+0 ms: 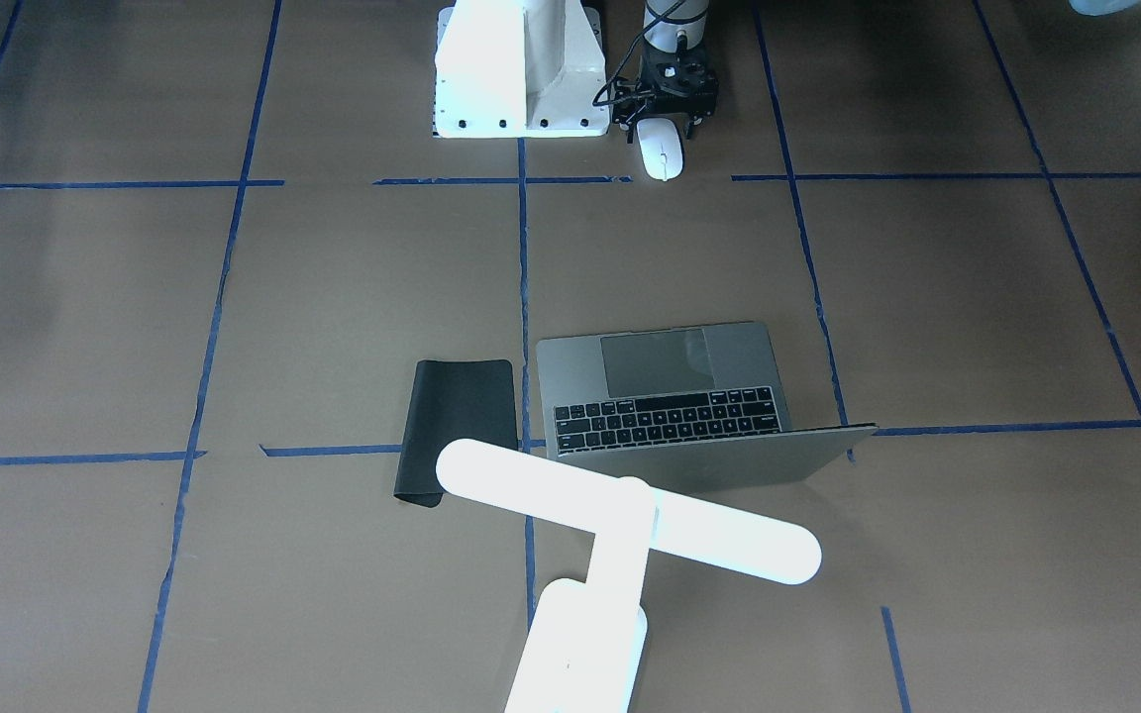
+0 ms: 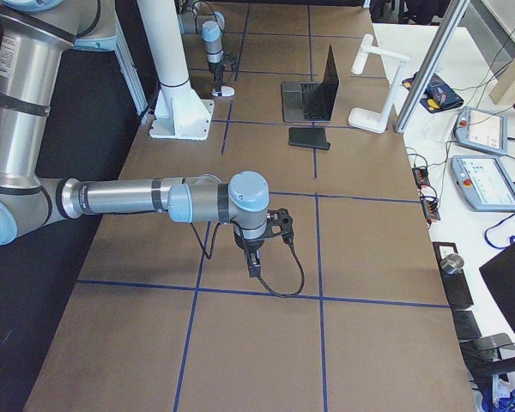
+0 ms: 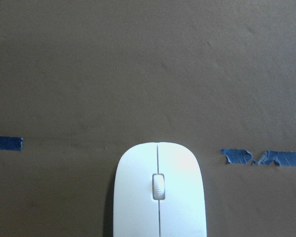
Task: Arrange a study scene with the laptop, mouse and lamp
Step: 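Move the left gripper to the white mouse and grasp it, then carry the white mouse with the left gripper onto the mouse pad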
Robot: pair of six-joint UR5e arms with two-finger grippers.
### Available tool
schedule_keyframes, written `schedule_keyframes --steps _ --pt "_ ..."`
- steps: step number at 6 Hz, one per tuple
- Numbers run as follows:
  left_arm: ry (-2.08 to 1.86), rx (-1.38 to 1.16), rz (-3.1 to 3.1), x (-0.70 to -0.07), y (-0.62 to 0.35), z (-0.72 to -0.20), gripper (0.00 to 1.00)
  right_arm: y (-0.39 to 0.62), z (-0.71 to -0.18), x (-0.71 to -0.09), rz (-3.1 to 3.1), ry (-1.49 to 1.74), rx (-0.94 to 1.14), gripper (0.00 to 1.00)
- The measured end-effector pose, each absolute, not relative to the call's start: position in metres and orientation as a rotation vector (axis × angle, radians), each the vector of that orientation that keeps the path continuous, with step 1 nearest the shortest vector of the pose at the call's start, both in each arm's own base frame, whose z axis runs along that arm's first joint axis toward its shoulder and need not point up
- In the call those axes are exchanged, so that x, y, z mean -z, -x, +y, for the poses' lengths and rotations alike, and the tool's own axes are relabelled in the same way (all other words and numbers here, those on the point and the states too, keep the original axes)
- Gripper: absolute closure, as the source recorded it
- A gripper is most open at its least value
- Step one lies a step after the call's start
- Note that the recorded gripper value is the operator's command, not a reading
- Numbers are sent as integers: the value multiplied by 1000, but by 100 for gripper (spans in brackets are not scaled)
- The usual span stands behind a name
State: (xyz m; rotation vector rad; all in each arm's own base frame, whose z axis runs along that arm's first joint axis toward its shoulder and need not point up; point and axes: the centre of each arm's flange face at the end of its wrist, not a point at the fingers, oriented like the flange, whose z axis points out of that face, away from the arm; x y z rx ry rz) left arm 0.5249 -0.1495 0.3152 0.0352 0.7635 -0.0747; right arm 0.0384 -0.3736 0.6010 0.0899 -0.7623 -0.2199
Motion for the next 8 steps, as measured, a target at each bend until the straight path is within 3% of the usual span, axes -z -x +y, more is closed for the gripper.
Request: schedule_keyframes --steps 1,2,5,8 --pt "-34 74 762 -316 -525 -149 72 -38 -374 -601 -762 -89 220 0" --pt "-21 68 763 -315 -525 -148 92 -38 -374 -602 -762 -89 220 0" --pt "9 75 791 -301 -512 -158 96 -38 -373 -601 -770 -88 218 0" --pt "-51 58 854 -254 -489 -218 98 -38 -374 -601 -770 -89 217 0"
